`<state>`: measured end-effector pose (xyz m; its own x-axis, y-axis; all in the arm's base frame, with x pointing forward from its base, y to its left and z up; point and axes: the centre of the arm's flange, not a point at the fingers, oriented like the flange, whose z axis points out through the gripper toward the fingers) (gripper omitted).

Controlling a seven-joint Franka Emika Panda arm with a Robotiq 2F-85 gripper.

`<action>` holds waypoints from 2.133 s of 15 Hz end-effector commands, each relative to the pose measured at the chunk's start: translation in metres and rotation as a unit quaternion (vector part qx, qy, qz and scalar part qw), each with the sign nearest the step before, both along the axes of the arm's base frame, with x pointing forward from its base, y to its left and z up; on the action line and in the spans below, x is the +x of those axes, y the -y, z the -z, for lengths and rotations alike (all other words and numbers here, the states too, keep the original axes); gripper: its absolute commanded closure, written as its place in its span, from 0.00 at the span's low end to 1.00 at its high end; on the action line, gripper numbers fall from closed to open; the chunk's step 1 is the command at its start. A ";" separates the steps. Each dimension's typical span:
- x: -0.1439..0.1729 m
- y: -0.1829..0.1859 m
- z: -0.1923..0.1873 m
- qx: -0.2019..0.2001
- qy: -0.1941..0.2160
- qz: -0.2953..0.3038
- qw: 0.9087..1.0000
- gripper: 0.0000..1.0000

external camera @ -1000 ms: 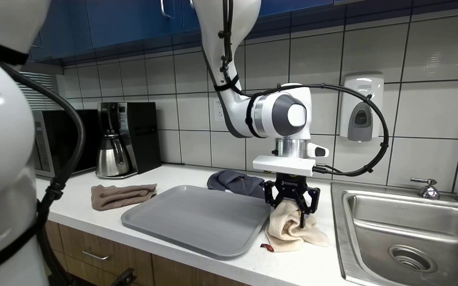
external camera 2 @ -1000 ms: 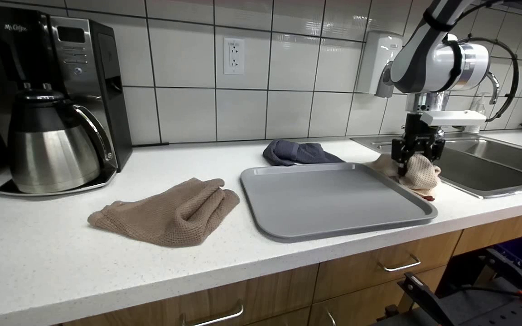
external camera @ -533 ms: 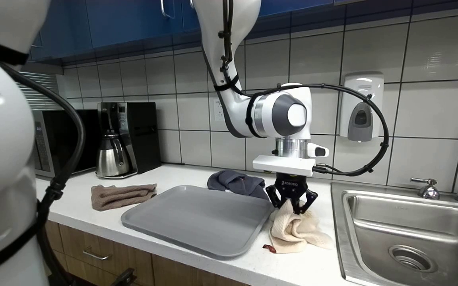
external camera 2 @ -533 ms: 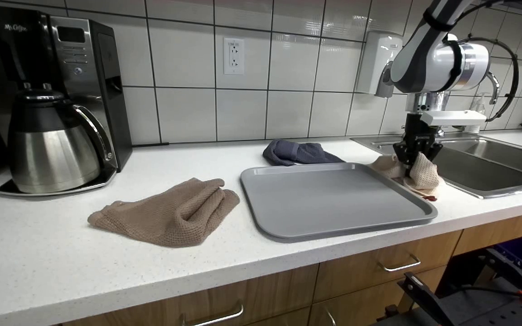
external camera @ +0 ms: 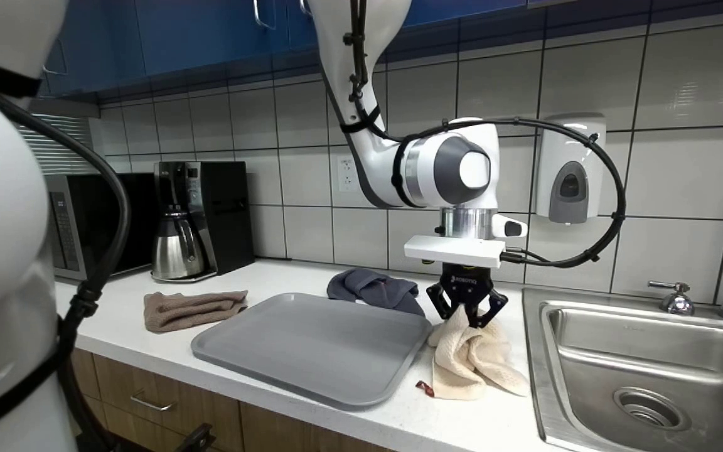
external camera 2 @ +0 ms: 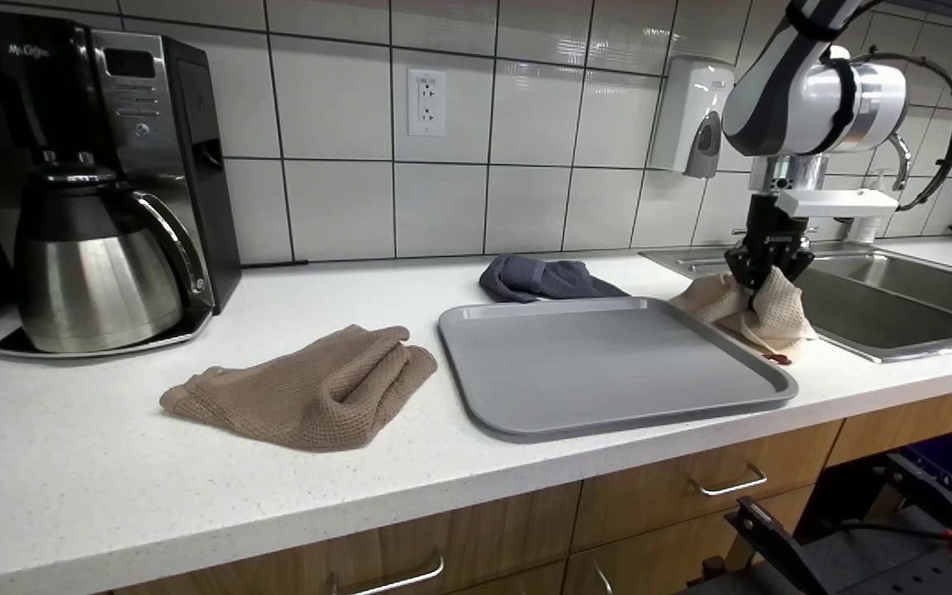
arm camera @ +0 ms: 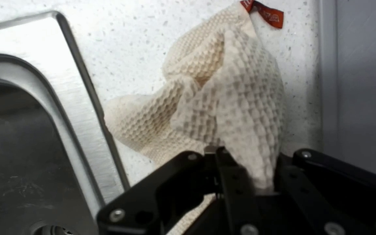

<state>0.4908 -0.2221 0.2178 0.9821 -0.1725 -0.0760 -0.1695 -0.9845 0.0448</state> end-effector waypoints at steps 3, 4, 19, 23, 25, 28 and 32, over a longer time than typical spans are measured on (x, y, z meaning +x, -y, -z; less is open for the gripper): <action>-0.022 -0.005 -0.052 0.010 0.043 0.008 0.999 0.98; -0.025 -0.009 -0.060 0.009 0.047 0.003 0.999 0.98; -0.031 -0.094 -0.128 0.020 0.079 -0.074 0.994 0.98; -0.024 -0.121 -0.115 0.029 0.058 -0.100 0.993 0.98; -0.021 -0.132 -0.106 0.033 0.046 -0.109 0.992 0.98; -0.018 -0.142 -0.087 0.037 0.030 -0.115 0.992 0.98; -0.016 -0.149 -0.061 0.047 0.010 -0.113 0.992 0.98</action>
<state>0.4695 -0.0786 0.2919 0.9974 0.0620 -0.0370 0.0610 -0.9978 -0.0277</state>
